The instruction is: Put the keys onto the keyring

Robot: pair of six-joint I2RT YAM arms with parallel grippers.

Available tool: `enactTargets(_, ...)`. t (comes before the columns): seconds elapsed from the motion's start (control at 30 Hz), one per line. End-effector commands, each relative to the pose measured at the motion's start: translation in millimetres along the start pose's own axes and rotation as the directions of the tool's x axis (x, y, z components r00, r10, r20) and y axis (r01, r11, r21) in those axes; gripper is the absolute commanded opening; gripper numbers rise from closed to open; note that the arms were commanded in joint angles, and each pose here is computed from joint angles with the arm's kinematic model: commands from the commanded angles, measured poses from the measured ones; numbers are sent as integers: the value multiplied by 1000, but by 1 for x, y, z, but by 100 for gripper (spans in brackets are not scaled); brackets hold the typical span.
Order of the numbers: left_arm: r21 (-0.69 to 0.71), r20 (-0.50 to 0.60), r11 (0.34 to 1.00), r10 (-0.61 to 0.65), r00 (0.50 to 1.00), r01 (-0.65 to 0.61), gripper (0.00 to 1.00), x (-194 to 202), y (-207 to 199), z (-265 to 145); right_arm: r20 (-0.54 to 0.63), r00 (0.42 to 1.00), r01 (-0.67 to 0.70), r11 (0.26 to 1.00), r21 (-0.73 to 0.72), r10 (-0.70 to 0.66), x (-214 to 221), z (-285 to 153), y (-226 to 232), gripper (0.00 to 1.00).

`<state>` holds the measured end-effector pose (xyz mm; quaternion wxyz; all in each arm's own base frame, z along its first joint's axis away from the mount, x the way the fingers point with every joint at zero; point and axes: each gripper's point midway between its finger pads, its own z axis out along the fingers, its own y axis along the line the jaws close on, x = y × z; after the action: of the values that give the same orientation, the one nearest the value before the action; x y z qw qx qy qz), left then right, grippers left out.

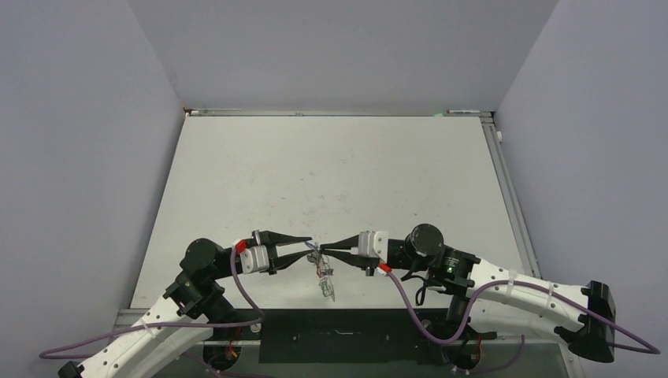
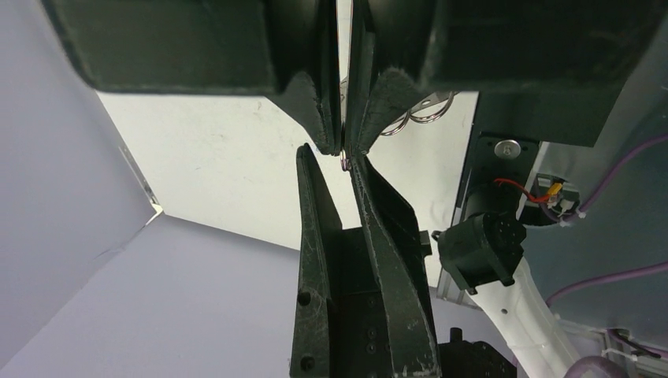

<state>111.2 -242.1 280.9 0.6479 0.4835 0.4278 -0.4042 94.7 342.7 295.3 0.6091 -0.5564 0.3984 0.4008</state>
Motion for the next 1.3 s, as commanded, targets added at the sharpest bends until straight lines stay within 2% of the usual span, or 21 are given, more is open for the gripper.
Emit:
enactTargets(0.0, -98, -18, 995, 31, 999, -32, 30, -4, 20, -2, 164, 985, 48, 998, 32, -52, -49, -11, -12, 5)
enactTargets(0.07, -76, -14, 997, 29, 999, -30, 39, -4, 16, -1, 147, 987, 51, 998, 42, -57, -47, -12, -16, 5)
enactTargets(0.27, -40, -7, 999, 18, 1000, -19, 45, -3, 10, 0, 163, 984, 63, 996, 59, -72, -55, -20, -21, 5)
enactTargets(0.5, 47, 13, 999, -15, 1000, 14, 47, -5, -5, 4, 160, 984, 67, 996, 56, -75, -55, -21, -22, 5)
enactTargets(0.7, 52, 14, 997, -61, 998, 60, 47, -1, -7, 6, 178, 981, 66, 997, 47, -73, -57, -18, -21, 5)
enactTargets(0.93, 81, -2, 989, -122, 993, 122, 42, 2, -12, 10, 181, 980, 73, 996, 47, -80, -57, -15, -23, 5)
enactTargets(1.27, 94, -22, 980, -174, 984, 176, 24, 6, -14, 13, 183, 980, 68, 996, 55, -77, -55, -10, -27, 5)
